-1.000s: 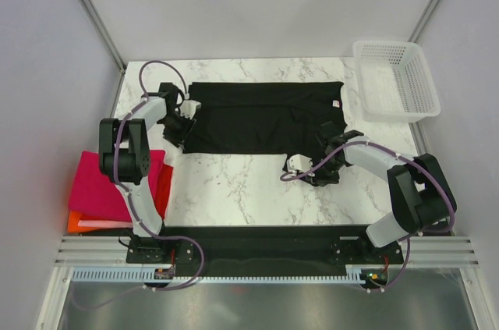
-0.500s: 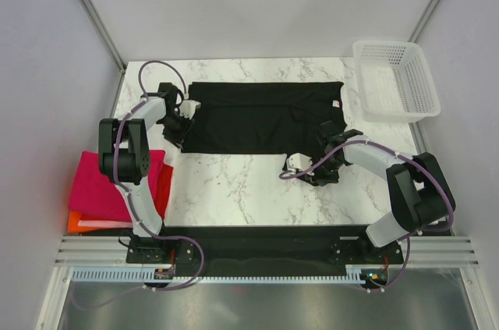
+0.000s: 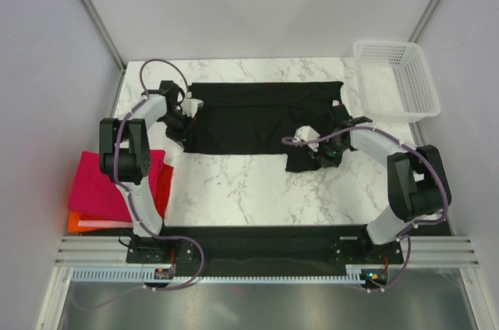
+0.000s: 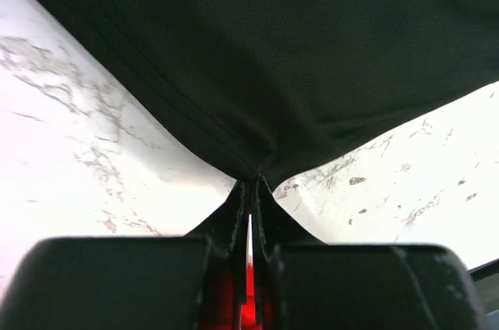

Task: Fold and stack the t-shirts
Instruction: Fold the tshirt

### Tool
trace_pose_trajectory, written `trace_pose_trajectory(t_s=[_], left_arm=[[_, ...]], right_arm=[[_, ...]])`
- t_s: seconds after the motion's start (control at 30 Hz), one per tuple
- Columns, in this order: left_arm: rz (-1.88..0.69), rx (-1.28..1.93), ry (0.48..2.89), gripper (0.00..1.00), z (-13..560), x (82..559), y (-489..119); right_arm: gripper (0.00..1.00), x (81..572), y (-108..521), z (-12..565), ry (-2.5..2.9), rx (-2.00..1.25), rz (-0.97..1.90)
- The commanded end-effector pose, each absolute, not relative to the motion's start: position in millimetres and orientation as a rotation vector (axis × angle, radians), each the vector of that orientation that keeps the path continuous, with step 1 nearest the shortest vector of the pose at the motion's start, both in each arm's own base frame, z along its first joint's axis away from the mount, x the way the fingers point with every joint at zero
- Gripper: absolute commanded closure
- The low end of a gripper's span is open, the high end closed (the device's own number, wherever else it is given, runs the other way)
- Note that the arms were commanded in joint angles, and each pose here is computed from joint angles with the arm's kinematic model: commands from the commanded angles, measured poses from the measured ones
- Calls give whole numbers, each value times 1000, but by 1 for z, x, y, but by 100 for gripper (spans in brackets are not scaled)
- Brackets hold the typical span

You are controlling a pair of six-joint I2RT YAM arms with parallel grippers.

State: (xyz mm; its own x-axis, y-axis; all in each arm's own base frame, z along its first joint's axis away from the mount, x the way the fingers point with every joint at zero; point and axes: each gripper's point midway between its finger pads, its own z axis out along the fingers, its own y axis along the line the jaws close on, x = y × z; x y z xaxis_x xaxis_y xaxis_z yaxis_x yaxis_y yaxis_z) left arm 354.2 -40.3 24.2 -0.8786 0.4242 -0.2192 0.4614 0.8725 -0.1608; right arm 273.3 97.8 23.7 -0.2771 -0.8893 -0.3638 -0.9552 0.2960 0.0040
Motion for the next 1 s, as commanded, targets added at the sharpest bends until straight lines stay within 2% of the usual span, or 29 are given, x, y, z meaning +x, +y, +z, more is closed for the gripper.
trace_pose_trajectory(t_s=[0.0, 0.5, 0.97], left_arm=[[-344, 668, 2789, 98, 52, 375, -50], [-332, 673, 2719, 98, 76, 432, -54], [-306, 641, 2657, 98, 90, 486, -54]], right_arm=[[100, 337, 98, 74, 2233, -1379, 234], [100, 447, 78, 163, 2138, -1040, -75], [100, 510, 59, 207, 2046, -903, -226]])
